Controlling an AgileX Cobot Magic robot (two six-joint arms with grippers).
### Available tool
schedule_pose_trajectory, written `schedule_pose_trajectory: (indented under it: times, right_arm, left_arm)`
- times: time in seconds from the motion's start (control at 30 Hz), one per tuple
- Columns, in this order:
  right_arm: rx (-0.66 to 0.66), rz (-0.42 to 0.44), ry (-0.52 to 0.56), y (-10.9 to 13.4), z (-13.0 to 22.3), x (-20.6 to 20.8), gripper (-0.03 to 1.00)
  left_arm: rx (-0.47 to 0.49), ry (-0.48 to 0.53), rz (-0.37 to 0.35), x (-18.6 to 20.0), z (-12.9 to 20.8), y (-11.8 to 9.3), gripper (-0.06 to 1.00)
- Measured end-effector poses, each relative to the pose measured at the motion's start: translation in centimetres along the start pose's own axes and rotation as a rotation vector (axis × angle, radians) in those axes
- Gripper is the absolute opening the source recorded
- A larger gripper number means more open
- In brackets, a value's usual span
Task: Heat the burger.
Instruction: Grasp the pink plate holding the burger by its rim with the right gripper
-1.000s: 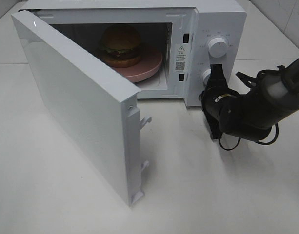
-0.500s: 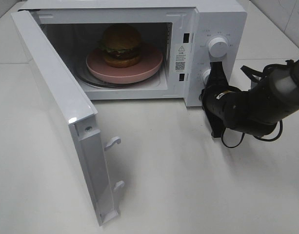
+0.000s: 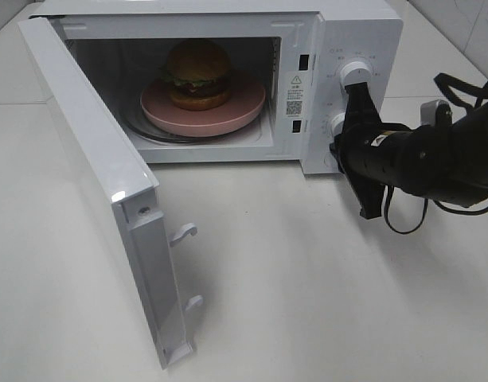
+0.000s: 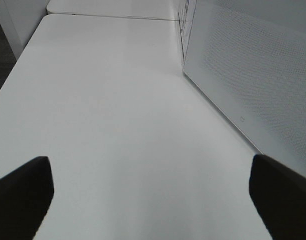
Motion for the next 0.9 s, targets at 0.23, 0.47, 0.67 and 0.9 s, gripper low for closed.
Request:
schedule_pose_trajectory:
  times: [0.23,0.47,0.67,0.9]
  right_arm:
    - [0.136,0.05,0.095,0.5,1.2,1.5,0.01]
    - [0.343,0.122,0.186,0.9,2.0,3.6,0.01]
    - [0.491,0.149,0.228,1.2,2.1,4.8,0.01]
    - [0.698,0.164,0.289,1.8,2.2,6.8,0.01]
  left_arm:
    - [0.0,0.0,0.0,0.0,0.0,0.0,0.99]
    - [0.0,0.0,0.0,0.0,0.0,0.0,0.99]
    - [0.0,0.0,0.0,0.0,0.0,0.0,0.99]
    - [0.0,0.0,0.0,0.0,0.0,0.0,0.99]
Point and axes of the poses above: a point on each arm's last joint axis where the gripper is mounted, x pointing back along that axis away from the gripper, y along the wrist's bending axis when the last joint is at zero, z = x × y, the point moved 6 cm from there along -x, pointing out along that axis toward the gripper, and after that the axes turned 7 degrees about -x, right-handed, at the moved point
